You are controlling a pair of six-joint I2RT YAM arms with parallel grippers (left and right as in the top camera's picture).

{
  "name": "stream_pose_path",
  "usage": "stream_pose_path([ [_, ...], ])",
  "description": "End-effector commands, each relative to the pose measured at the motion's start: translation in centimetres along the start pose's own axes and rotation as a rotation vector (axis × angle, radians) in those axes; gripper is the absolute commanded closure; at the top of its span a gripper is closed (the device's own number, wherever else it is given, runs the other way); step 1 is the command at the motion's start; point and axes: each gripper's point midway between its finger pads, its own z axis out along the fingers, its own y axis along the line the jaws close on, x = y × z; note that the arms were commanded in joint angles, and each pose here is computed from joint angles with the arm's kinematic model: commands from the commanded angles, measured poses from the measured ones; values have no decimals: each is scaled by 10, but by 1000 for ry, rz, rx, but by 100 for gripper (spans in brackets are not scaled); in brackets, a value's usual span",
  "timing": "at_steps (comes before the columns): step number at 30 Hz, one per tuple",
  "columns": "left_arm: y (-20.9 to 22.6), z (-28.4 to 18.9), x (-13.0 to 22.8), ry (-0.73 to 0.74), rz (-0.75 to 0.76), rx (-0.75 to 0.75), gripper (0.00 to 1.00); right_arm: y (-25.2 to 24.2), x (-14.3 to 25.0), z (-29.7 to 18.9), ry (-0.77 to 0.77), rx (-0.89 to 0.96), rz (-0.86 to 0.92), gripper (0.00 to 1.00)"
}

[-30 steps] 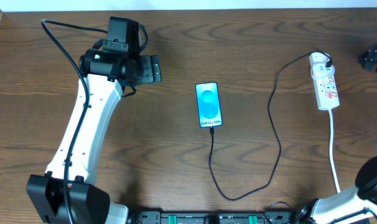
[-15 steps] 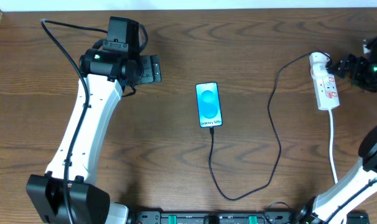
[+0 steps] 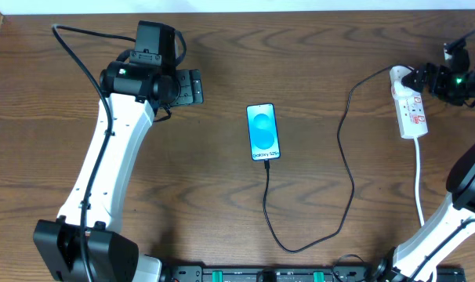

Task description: Plug charger to phone and switch on socket

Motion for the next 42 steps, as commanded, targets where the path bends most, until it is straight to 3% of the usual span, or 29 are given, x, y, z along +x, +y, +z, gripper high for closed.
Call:
stream_pose_path([
  [1,3,-5,0,-9,17,-15,10,8,6,14,15,-23,-26,1],
  [16,3,-5,0,-10,16,-15,10,-3,38,44,44,-32,36,1],
  [30,3,-5,0,-10,16,-15,10,0,22,45,-17,-51,97,1],
  [42,3,-5,0,-9,16,-15,10,17,33,51,32,-90,105,1],
])
